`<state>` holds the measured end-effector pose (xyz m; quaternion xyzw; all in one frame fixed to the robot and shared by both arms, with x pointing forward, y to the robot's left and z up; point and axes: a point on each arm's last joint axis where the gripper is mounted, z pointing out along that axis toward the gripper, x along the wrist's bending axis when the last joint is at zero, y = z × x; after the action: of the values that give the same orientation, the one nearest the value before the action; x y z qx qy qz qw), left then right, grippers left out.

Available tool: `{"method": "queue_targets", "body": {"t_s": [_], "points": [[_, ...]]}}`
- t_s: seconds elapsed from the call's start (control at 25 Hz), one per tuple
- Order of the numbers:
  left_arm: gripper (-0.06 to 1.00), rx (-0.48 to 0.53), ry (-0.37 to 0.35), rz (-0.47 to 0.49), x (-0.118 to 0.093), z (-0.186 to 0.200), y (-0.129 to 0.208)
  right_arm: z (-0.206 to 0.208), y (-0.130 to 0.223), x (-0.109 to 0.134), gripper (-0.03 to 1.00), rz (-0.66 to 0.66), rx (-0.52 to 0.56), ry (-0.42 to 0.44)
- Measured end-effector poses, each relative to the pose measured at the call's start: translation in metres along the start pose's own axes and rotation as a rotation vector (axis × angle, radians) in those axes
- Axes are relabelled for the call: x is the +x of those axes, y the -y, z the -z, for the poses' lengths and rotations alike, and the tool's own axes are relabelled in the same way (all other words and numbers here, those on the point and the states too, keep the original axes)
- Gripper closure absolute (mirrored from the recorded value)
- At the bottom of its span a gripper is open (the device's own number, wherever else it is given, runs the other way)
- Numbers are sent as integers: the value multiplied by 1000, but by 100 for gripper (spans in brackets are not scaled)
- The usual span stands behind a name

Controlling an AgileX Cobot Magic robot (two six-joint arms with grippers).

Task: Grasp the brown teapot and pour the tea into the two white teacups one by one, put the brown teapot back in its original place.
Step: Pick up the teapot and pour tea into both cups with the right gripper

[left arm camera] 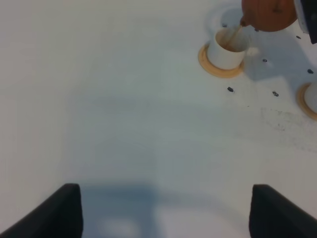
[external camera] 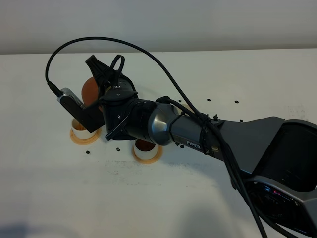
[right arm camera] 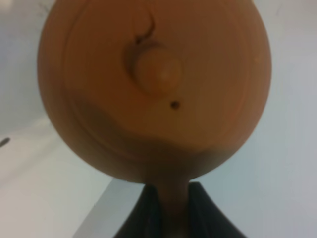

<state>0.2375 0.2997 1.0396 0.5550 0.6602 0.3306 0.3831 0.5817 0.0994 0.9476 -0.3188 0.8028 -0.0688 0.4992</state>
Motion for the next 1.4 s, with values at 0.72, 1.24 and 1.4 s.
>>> {"method": "queue_targets", "body": {"t_s": [0.72, 1.24, 1.4], "points": [[27, 0, 0, 0, 0, 0, 0, 0, 1, -3, 87, 49, 15, 34], [27, 0, 0, 0, 0, 0, 0, 0, 1, -3, 87, 74, 17, 47], [27, 0, 0, 0, 0, 0, 0, -2, -2, 5, 87, 91, -1, 32]]}}
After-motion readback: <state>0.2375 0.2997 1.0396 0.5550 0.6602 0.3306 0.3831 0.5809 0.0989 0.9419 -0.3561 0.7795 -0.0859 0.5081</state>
